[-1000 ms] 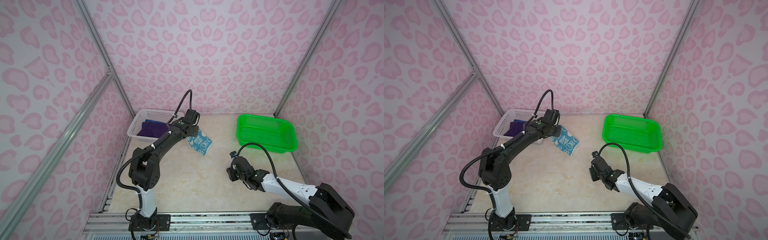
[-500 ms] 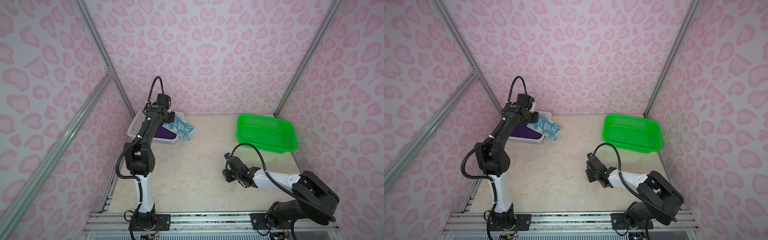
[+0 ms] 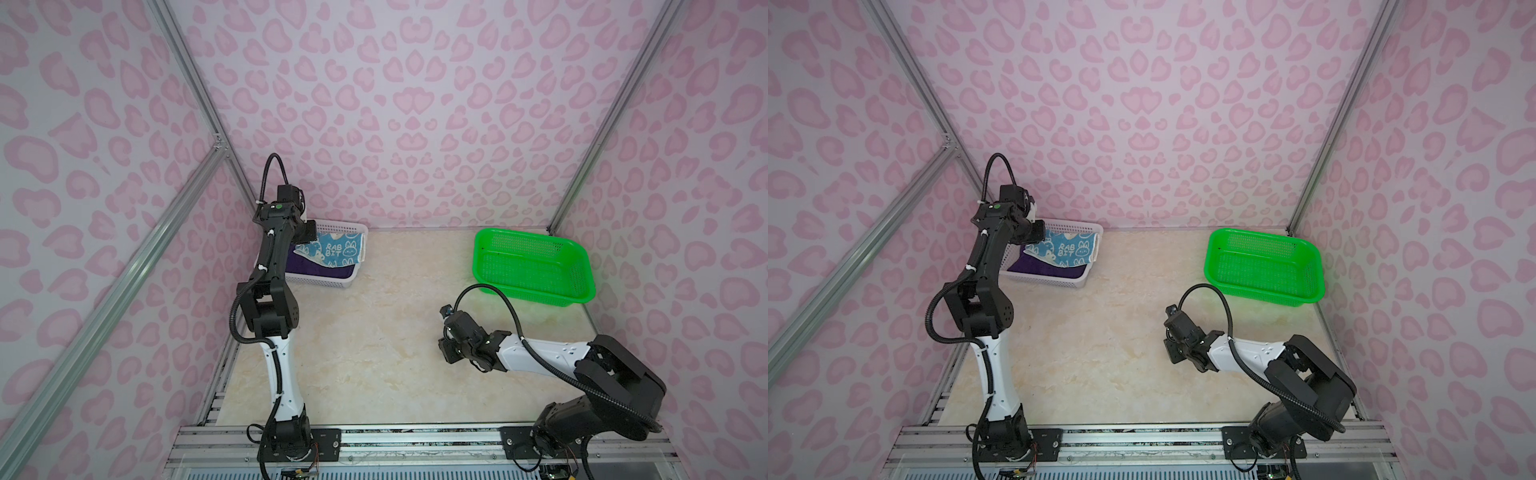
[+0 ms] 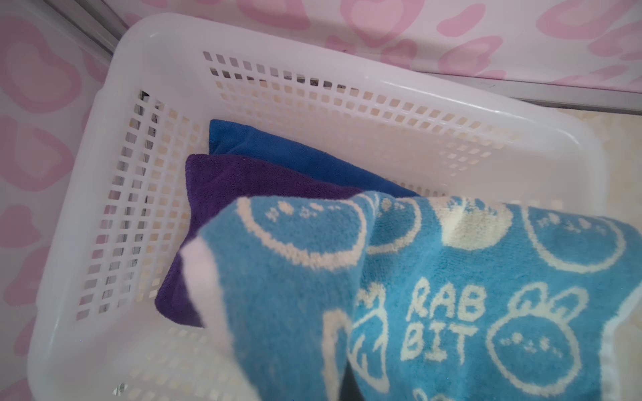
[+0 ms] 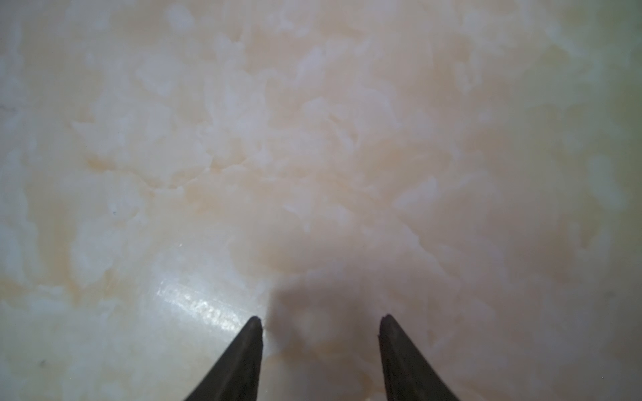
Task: Fold and stack the towels
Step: 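Lower the towel onto the purple towel in the white basket and open the left gripper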
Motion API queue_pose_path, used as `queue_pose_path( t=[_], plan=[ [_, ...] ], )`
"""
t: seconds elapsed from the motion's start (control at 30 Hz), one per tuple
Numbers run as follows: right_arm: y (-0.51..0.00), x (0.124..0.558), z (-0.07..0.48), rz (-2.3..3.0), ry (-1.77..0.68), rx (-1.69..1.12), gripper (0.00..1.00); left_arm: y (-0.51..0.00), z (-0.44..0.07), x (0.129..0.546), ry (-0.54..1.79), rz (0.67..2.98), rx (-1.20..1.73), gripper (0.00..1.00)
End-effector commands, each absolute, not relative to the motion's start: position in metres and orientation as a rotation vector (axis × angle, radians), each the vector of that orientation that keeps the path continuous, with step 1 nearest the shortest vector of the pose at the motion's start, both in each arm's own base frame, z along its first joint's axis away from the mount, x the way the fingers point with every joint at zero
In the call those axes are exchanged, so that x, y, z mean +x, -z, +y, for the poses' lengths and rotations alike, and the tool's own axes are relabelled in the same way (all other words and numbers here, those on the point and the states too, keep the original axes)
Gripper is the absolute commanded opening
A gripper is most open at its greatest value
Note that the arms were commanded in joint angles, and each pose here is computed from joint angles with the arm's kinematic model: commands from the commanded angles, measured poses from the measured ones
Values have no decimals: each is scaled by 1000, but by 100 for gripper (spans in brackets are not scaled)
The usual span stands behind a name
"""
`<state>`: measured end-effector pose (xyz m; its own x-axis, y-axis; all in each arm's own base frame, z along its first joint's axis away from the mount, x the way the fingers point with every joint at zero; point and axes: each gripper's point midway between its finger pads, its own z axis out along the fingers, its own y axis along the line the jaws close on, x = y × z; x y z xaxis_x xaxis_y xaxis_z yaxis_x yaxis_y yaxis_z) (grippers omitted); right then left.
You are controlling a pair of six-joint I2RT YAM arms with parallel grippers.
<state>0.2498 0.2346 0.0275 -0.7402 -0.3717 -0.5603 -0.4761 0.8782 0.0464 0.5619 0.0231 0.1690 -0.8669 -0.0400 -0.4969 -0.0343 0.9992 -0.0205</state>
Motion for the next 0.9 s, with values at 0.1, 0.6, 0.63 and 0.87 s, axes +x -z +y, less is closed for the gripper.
queue_pose_path(
  t=[0.1, 0.6, 0.63, 0.87],
  plan=[
    [-22, 248, 242, 2511, -230, -666, 55, -137, 43, 560, -134, 2701, -95, 3],
    [-30, 252, 248, 2487, -225, -701, 55, -154, 80, 567, -324, 2601, -279, 98],
    [-33, 253, 248, 2478, -221, -705, 55, -159, 78, 567, -307, 2593, -282, 98],
    [-52, 262, 242, 2422, -139, -742, 56, -201, 44, 553, -42, 2497, -282, 98]
  ],
)
